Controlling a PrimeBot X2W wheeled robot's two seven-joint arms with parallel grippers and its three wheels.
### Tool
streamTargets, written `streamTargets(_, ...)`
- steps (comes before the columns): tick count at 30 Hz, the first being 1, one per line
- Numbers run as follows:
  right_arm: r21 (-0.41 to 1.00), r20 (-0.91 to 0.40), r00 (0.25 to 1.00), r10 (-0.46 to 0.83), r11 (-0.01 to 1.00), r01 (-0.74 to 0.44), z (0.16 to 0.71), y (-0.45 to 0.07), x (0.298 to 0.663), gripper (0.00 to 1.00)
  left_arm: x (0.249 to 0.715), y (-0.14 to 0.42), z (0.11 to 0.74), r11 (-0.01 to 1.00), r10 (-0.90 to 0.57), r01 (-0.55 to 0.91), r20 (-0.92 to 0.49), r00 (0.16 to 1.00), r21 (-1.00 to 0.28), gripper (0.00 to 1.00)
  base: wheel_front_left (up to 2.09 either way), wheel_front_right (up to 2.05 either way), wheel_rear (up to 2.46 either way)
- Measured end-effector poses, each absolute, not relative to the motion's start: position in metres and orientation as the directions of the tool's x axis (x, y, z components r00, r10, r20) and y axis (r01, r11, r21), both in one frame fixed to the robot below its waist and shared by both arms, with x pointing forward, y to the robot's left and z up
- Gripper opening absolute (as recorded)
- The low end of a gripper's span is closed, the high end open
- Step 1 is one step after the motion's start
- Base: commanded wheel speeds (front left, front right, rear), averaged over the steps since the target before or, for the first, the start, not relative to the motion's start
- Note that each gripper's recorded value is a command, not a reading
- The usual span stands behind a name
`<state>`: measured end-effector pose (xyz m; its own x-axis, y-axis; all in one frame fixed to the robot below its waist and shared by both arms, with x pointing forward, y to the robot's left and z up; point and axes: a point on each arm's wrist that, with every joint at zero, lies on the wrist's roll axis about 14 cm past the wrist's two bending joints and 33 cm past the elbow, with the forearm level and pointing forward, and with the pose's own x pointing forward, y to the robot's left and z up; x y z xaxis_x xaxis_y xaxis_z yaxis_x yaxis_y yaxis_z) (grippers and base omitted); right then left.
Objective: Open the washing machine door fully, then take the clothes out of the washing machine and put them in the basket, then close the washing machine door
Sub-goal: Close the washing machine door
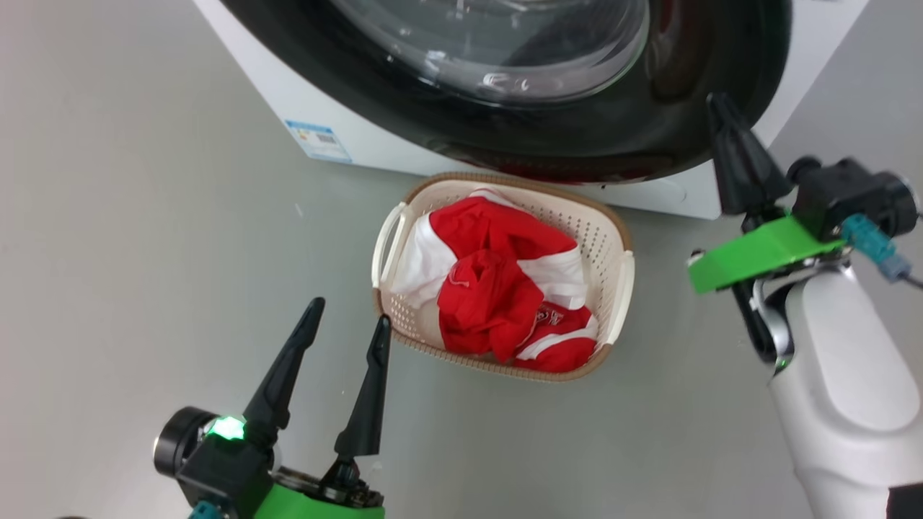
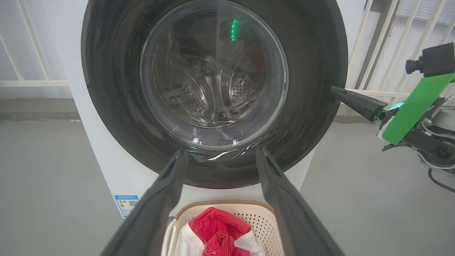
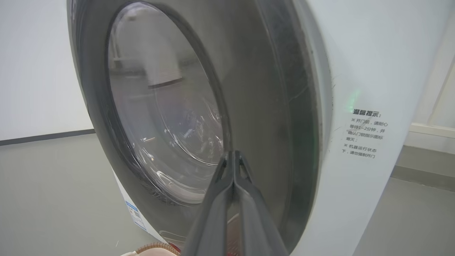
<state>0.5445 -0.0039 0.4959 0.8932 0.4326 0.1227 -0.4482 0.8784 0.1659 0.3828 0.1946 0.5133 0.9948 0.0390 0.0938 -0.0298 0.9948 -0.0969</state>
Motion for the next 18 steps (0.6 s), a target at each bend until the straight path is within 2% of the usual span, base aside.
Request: streamTargets(18,0.112,0.180,0.895,0.409,0.895,-0.431,0.504,0.006,0.607,0.00,0.402,0.195,0.493,0.994,0.043,-0.039,0.042,0.998,-0.102,1.00,0.00,0.00,0.00)
